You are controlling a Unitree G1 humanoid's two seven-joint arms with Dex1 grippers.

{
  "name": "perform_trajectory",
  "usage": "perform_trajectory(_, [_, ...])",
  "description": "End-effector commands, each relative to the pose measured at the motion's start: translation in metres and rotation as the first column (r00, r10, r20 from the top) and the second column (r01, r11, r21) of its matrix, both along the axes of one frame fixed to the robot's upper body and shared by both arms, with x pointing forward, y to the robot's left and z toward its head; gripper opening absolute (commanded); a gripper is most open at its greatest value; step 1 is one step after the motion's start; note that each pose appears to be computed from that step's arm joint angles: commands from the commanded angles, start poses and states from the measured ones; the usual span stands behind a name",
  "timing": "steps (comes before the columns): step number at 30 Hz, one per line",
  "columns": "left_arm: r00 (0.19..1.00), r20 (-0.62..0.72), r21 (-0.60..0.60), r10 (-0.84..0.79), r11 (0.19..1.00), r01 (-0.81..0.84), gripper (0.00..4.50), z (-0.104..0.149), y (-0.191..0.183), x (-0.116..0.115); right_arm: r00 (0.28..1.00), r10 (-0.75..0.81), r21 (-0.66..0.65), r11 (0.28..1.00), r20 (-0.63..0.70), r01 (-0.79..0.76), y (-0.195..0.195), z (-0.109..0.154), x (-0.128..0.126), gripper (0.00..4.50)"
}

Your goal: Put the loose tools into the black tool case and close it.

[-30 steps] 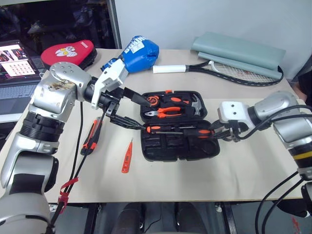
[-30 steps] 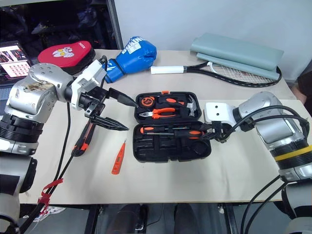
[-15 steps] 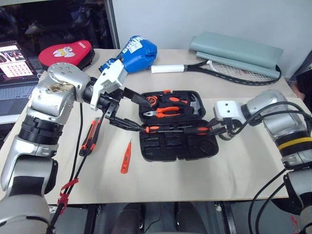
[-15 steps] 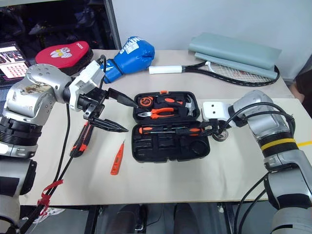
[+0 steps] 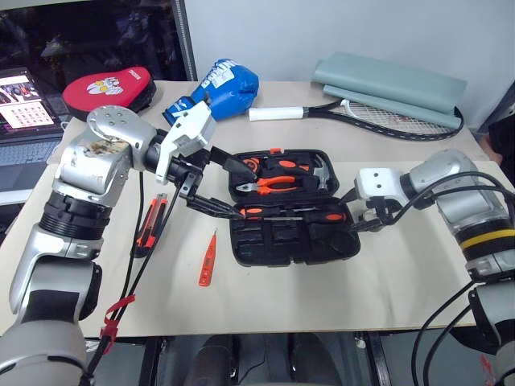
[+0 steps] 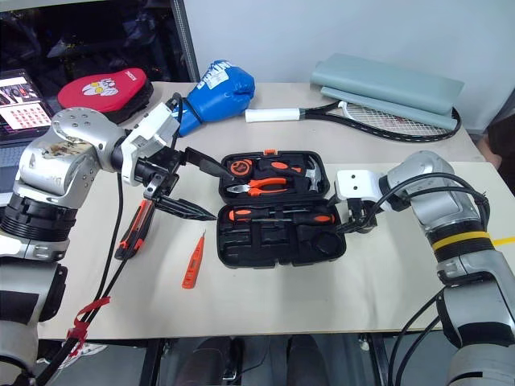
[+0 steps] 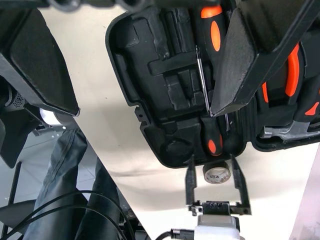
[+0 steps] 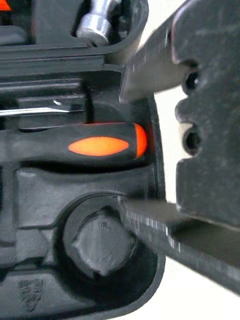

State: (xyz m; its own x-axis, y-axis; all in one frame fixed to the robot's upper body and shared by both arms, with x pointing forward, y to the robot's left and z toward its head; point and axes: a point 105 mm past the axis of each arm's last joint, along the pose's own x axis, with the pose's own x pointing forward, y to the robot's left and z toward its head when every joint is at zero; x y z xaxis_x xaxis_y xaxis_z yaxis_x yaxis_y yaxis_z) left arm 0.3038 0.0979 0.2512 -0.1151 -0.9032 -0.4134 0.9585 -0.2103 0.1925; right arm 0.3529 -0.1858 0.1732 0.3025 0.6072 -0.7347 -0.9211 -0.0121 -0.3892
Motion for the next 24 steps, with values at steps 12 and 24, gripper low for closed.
perform_trajectory(12, [0.998, 0.055, 0.002, -0.022, 1.0, 0.022, 4.5, 0.008, -0.001, -0.002, 0.994, -0.101, 0.23, 0.967, -0.036, 0.107, 0.026, 0.012, 0.005, 0.52])
perform_trajectory(24, [0.998, 0.053, 0.007, -0.02, 1.0, 0.02, 4.5, 0.006, 0.0, -0.003, 0.995, -0.064, 0.2, 0.977, -0.074, 0.078, 0.041, -0.01, -0.001, 0.08])
